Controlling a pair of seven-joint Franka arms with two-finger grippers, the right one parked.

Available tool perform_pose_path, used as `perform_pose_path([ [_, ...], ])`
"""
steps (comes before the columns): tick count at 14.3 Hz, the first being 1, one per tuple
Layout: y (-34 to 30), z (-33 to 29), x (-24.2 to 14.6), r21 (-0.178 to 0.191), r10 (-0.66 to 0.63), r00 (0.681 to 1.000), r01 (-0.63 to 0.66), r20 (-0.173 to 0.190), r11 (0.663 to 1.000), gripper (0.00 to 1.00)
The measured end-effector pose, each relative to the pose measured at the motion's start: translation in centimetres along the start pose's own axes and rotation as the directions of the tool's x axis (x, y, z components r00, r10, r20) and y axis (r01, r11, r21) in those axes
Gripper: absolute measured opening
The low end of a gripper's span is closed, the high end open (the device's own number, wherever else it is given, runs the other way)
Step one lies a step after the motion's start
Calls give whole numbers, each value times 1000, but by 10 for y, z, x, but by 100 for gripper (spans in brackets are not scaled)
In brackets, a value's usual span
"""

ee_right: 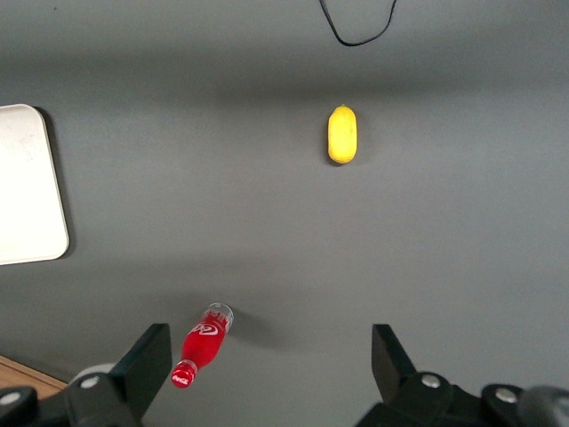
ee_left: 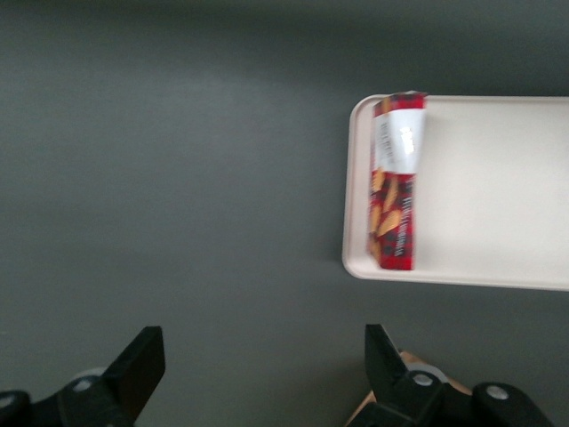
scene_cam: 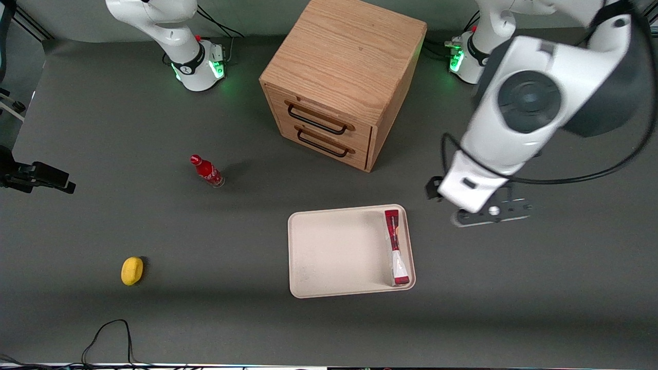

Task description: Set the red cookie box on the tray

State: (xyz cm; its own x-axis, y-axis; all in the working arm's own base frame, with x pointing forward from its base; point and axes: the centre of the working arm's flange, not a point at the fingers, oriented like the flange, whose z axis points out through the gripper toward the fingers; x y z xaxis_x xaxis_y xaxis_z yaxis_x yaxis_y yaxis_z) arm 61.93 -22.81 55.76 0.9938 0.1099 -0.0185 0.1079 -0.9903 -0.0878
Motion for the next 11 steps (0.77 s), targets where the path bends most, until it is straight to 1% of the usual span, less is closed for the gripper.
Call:
perform_pose_path([
  [2, -47, -2, 0, -23, 20, 999, -20, 28, 1000, 100],
  [3, -69, -3, 0, -34, 24, 999, -23, 35, 999, 100],
  [4, -88, -3, -1, -40, 23, 999, -22, 33, 999, 100],
  [7, -113, 7, -15, -51, 13, 1000, -13, -10, 999, 100],
  [8, -117, 12, -22, -50, 19, 1000, -20, -15, 999, 100],
  [11, -141, 22, -28, -47, 39, 999, -39, -9, 998, 100],
])
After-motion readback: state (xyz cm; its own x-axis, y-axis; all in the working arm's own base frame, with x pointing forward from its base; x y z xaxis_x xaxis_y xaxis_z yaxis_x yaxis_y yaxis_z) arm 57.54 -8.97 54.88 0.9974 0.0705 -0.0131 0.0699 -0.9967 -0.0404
